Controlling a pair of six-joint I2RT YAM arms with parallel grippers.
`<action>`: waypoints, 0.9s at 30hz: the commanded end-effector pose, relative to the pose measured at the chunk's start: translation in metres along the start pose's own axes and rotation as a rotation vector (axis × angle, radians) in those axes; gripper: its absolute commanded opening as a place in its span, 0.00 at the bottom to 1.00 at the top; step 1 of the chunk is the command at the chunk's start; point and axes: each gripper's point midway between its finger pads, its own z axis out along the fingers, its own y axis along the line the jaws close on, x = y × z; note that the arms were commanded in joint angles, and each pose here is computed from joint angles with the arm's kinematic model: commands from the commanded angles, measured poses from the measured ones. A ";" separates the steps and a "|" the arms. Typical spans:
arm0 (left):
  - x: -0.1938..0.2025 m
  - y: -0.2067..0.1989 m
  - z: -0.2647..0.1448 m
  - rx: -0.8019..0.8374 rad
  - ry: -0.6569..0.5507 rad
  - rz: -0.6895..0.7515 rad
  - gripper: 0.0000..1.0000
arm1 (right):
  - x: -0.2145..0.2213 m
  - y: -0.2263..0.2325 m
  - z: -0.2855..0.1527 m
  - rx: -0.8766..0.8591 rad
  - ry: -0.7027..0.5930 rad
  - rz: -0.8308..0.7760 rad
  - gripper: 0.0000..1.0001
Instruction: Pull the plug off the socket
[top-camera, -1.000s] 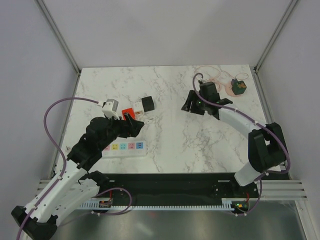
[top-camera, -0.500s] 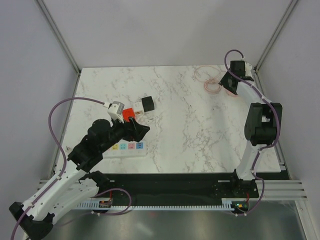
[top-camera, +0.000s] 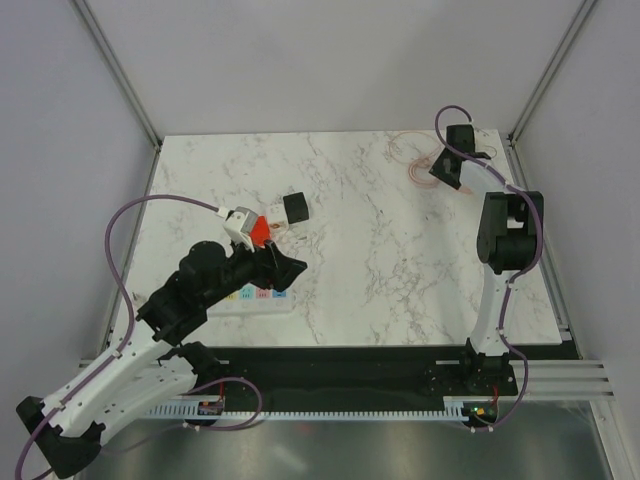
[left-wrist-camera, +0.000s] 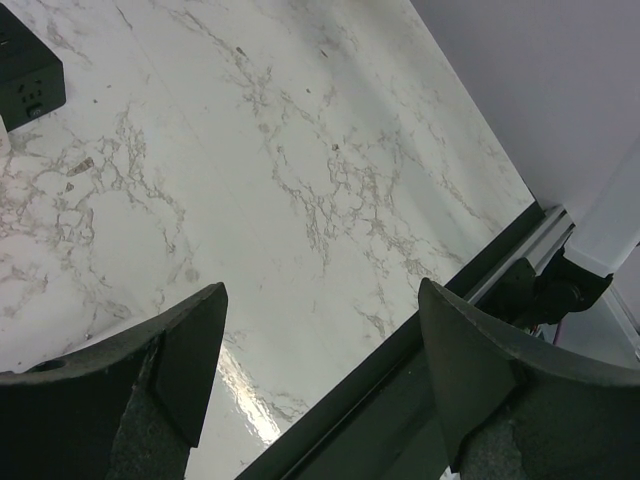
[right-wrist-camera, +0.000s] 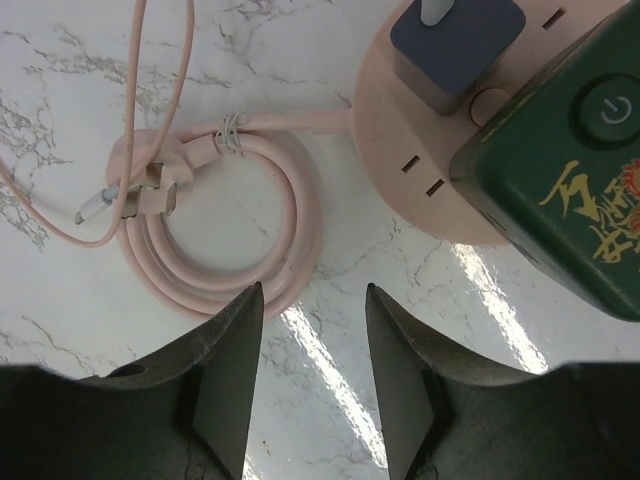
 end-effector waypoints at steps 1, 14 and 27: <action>-0.003 -0.006 -0.003 0.029 -0.018 0.009 0.83 | -0.009 0.007 0.010 -0.015 -0.033 -0.014 0.53; -0.011 -0.004 -0.007 0.010 -0.042 0.042 0.81 | -0.003 0.014 0.024 -0.014 -0.033 -0.051 0.50; -0.008 0.002 -0.001 -0.017 -0.023 0.045 0.81 | 0.009 0.020 0.032 0.022 -0.028 -0.127 0.44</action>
